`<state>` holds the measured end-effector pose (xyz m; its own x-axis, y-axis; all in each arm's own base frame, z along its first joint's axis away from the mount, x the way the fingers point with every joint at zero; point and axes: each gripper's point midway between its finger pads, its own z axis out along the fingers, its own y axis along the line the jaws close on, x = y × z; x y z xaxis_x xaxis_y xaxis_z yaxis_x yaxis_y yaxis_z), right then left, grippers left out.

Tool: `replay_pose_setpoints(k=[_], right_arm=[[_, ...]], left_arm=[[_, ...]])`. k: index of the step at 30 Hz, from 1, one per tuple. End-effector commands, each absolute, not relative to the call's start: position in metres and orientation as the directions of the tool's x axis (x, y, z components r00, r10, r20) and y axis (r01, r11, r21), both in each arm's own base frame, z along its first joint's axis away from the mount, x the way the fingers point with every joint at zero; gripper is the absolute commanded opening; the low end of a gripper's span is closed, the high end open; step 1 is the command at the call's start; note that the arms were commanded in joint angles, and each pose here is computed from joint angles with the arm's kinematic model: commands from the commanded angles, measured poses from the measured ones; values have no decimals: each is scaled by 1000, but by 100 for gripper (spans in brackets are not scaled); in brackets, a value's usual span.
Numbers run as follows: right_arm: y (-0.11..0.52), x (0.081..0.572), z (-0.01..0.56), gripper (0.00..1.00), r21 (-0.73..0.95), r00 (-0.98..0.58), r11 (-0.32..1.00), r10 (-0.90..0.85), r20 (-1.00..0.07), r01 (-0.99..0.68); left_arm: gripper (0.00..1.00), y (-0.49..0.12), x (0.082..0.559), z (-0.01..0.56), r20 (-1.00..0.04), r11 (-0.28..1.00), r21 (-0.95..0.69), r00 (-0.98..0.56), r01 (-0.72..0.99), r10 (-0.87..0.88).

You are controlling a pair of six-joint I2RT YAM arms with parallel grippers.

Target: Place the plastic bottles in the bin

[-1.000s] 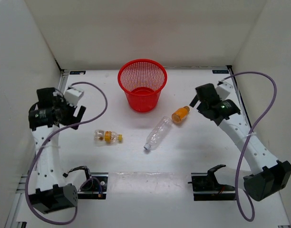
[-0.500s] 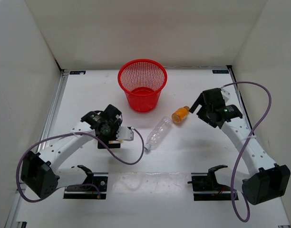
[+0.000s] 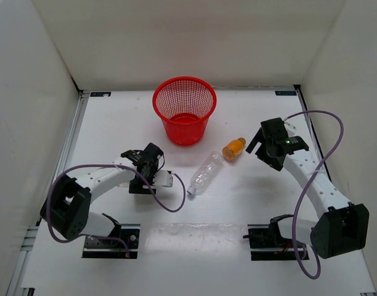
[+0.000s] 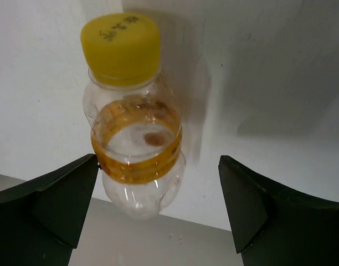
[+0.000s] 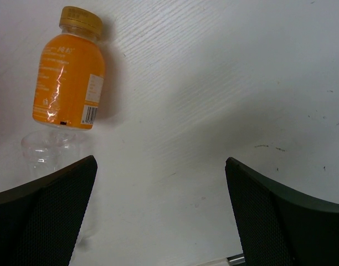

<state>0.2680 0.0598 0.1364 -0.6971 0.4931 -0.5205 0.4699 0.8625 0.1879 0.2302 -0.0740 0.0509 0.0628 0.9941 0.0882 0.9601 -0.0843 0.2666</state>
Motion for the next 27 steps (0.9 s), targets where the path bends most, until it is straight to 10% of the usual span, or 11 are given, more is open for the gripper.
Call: replay_pose_setpoints(k=[1, 6, 14, 27], right_arm=[[65, 280, 141, 100, 208, -697, 872, 480, -533, 443], [64, 282, 140, 100, 204, -704, 878, 471, -532, 434], [58, 285, 143, 100, 211, -699, 874, 478, -532, 437], [69, 306, 138, 100, 274, -719, 856, 517, -464, 438]], left_arm=[[100, -78, 236, 40, 53, -42, 269, 29, 962, 998], [88, -76, 241, 34, 24, 9, 250, -16, 968, 1000], [10, -80, 252, 52, -4, 125, 269, -129, 955, 992], [10, -195, 315, 340, -781, 461, 391, 23, 796, 624]])
